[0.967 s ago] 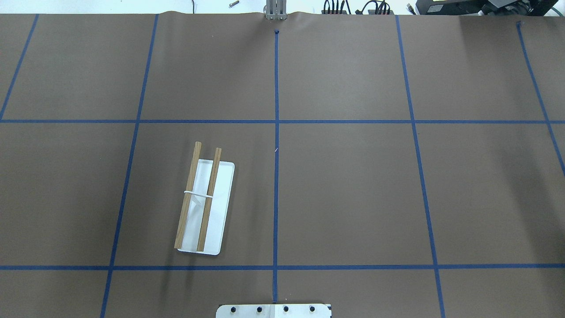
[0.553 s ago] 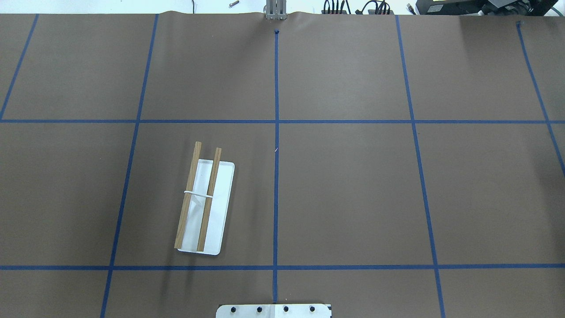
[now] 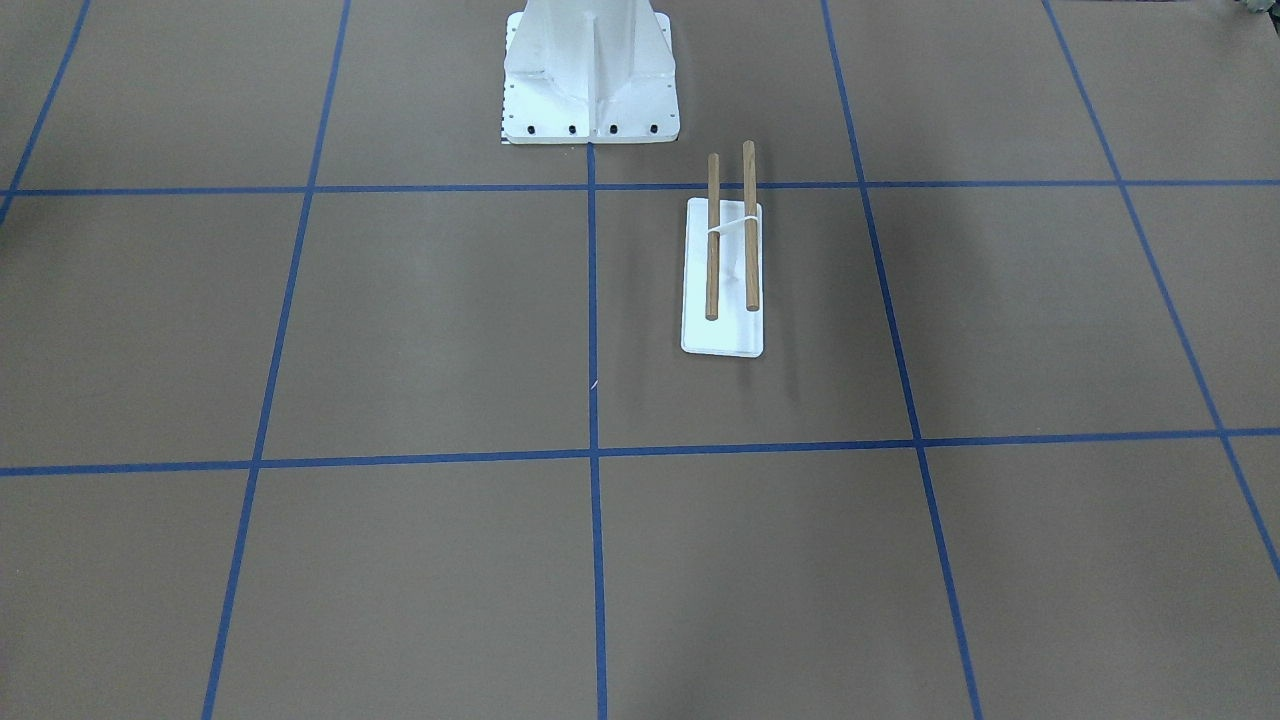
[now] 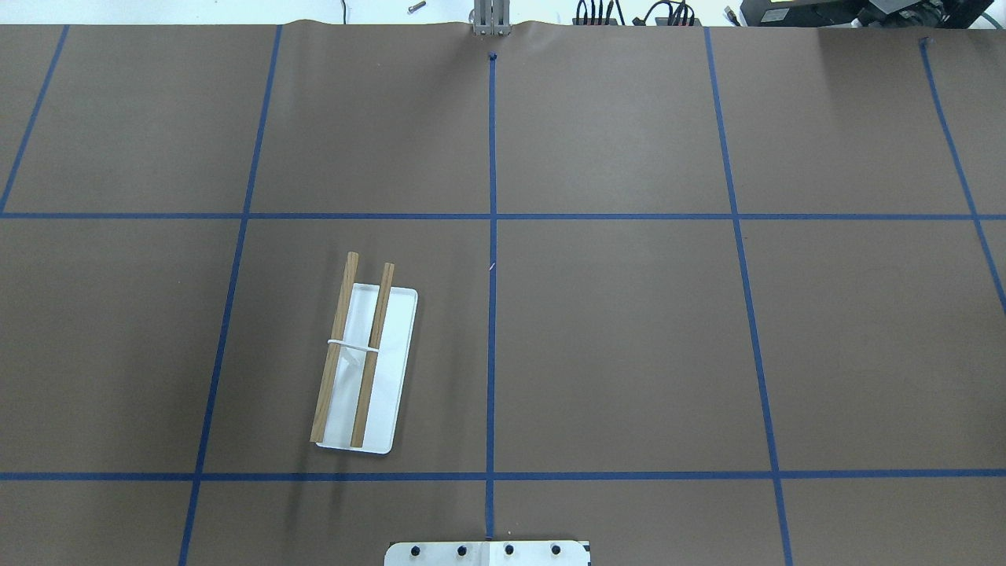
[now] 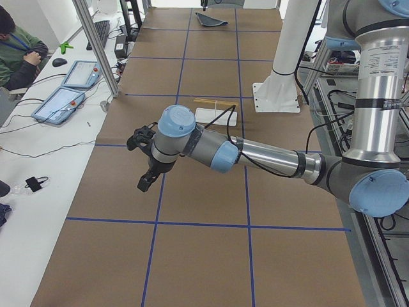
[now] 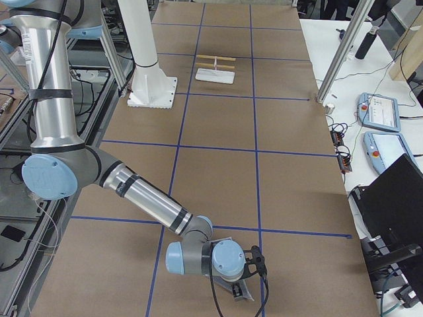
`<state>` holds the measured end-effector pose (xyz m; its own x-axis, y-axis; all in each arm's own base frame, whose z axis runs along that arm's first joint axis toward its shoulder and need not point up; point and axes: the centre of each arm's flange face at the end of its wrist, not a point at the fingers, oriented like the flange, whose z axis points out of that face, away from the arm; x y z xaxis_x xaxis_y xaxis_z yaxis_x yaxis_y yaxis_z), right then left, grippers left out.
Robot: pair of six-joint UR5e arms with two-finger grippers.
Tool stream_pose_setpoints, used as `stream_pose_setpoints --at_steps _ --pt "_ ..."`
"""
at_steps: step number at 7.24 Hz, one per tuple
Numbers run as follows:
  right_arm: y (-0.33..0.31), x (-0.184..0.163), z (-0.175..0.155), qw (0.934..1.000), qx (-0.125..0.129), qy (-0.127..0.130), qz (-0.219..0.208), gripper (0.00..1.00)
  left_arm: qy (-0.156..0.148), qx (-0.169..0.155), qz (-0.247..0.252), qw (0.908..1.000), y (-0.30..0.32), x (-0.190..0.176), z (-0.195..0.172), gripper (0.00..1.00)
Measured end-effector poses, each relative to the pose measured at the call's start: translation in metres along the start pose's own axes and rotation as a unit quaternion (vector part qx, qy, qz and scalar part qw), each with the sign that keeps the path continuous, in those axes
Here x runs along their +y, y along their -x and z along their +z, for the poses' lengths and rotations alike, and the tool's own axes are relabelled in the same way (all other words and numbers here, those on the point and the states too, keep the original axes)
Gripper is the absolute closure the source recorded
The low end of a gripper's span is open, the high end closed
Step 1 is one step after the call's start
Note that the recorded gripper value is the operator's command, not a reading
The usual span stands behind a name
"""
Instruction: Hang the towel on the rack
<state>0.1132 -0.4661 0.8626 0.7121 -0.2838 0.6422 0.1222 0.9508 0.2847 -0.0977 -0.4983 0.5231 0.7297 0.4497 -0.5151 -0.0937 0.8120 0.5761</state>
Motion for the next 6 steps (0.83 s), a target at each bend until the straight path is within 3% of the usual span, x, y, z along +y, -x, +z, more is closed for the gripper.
stream_pose_setpoints --at_steps 6 --pt "-0.02 -0.027 0.02 0.9989 0.03 0.013 0.033 0.06 -0.008 -0.002 0.007 0.9999 0.001 0.024 0.007 0.02"
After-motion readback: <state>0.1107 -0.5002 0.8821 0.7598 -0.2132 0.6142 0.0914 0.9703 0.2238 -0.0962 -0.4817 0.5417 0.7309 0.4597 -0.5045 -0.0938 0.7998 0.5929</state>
